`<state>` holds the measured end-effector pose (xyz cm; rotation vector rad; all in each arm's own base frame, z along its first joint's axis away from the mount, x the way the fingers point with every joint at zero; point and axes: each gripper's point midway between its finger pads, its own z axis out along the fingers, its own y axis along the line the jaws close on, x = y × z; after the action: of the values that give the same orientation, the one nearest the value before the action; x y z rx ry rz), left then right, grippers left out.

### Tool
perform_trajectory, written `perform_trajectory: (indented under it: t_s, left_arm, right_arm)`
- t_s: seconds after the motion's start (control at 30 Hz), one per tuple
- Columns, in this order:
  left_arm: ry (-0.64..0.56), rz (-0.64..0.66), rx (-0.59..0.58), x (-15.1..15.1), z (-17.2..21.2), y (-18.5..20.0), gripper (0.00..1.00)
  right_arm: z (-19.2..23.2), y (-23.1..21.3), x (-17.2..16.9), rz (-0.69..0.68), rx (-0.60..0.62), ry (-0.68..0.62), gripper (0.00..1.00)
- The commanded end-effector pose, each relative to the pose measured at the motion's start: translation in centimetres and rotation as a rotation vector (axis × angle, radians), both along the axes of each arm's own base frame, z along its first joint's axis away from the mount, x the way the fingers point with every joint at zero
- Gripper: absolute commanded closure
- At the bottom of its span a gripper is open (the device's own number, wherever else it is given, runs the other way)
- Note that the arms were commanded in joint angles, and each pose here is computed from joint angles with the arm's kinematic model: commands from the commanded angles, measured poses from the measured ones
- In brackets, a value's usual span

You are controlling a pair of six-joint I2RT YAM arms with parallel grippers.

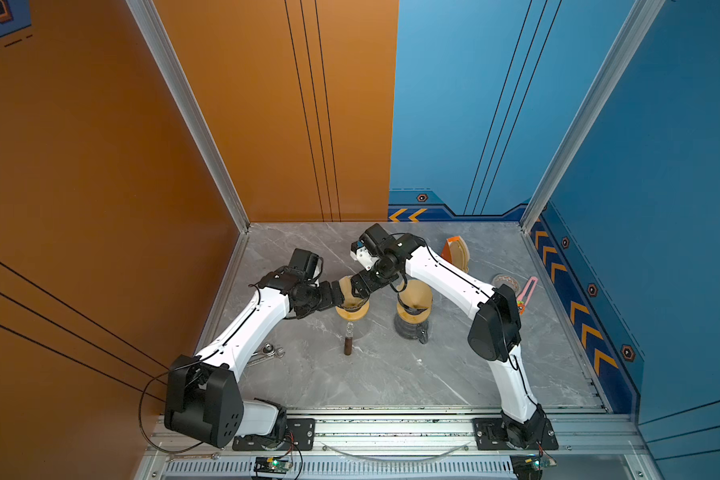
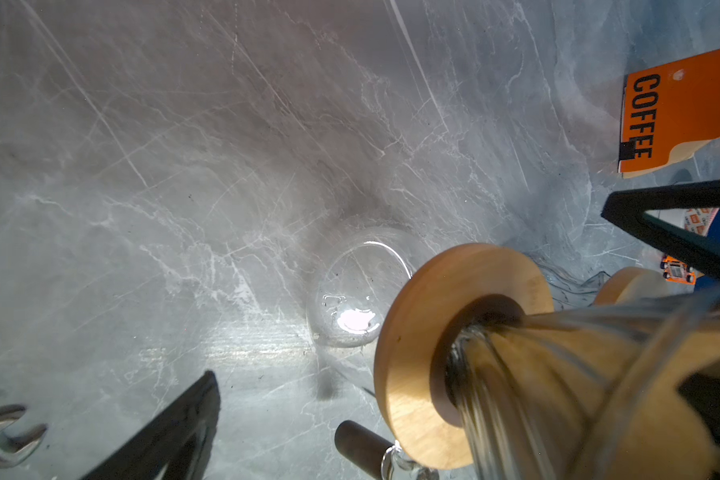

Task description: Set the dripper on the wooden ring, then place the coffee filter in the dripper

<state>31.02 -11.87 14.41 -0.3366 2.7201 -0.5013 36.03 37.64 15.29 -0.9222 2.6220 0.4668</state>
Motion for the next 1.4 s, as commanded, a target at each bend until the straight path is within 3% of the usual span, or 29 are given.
perform_trajectory:
  t_s: [0.0,0.2,0.57,1.03,1.37]
  left_arm:
    - [0.025,0.000,0.022,-0.5,-0.8,0.6,0.02]
    - [0.014,0.000,0.008,-0.3,-0.3,0.4,0.02]
    - [-0.034,-0.010,-0.095,0.6,2.7,-0.8,0.02]
    - [-0.041,-0.007,-0.125,0.5,2.9,-0.5,0.02]
    - [-0.044,-0.004,-0.114,0.4,2.7,-0.2,0.02]
  right_arm:
    - [-1.3,-0.7,-0.6,-0.017,-0.054,0.024,0.09]
    - [-1.1,-0.9,-0.5,-0.020,-0.059,0.016,0.09]
    - [3.1,-0.4,-0.4,-0.020,0.040,-0.023,0.09]
    - [6.2,0.3,-0.4,-0.018,0.152,-0.025,0.09]
    - [5.4,-0.6,0.3,-0.049,0.119,-0.032,0.09]
